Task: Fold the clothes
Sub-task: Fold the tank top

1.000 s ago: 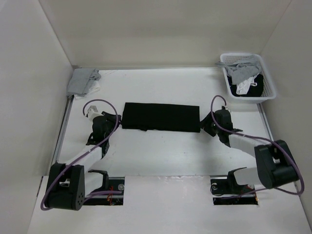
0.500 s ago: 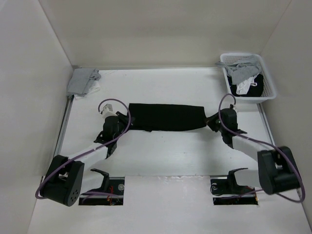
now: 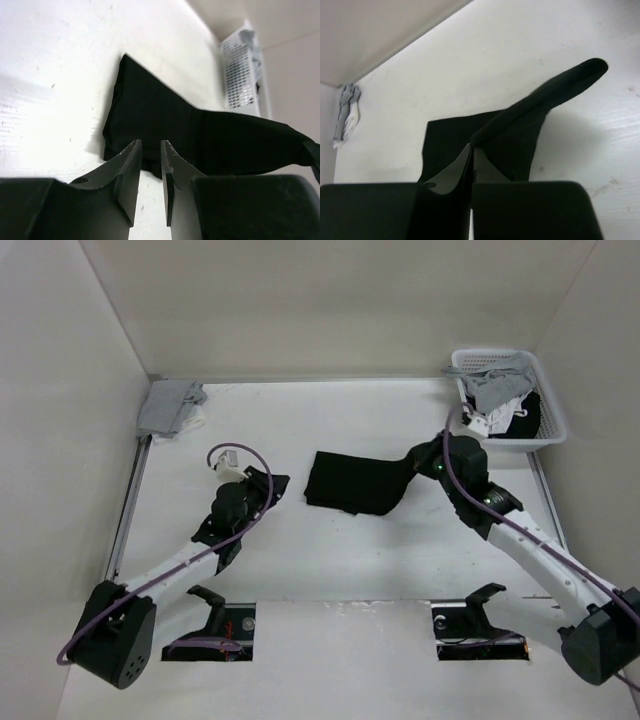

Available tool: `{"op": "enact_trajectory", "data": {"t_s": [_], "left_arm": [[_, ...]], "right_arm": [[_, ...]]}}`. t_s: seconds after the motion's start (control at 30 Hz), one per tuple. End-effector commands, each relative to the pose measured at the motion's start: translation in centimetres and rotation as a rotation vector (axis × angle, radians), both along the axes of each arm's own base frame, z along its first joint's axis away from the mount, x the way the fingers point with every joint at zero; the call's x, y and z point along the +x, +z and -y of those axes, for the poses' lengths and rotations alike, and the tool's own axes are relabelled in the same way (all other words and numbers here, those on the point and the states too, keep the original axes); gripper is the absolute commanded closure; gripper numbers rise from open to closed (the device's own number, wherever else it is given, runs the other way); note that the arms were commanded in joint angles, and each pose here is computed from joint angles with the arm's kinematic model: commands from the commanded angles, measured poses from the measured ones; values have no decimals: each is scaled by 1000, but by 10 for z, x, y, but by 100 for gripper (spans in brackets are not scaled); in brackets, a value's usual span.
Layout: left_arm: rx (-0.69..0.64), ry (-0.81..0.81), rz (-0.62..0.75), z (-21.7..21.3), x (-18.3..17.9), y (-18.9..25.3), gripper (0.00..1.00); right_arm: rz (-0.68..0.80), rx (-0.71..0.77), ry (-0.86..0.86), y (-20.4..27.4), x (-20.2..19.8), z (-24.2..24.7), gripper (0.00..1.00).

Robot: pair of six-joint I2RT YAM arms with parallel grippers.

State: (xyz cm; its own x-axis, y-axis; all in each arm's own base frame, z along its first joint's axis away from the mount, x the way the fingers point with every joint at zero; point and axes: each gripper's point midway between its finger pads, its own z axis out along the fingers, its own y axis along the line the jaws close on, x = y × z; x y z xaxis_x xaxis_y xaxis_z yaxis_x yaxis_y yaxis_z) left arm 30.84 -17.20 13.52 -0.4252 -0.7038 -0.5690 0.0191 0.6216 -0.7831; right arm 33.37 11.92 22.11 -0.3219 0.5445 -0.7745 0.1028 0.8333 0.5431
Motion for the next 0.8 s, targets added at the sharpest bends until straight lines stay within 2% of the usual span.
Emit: {"op": "enact_trajectory", "data": {"t_s": [0.0,0.23,0.47,0.57,0.63,0.77], "left_arm": [[-39,24,60,-13,-4,18,79],[-84,64,83,-45,-13,24,78],[-113,88,76,-62,-15,20,77],[-120,106,76,-70,-14,20,77],[-122,117,76,-72,-13,21,77],[-126,97,72,-60,-6,26,77]], "right_arm": [[-11,-158,53,12,2,-25,98],[-96,-280,255,-3,12,-124,97],[-264,-471,410,-65,33,-213,94],[-276,-494,459,-74,32,-250,77],[-248,-474,502,-66,22,-269,71],[-177,-413,513,-31,6,-262,57]]}}
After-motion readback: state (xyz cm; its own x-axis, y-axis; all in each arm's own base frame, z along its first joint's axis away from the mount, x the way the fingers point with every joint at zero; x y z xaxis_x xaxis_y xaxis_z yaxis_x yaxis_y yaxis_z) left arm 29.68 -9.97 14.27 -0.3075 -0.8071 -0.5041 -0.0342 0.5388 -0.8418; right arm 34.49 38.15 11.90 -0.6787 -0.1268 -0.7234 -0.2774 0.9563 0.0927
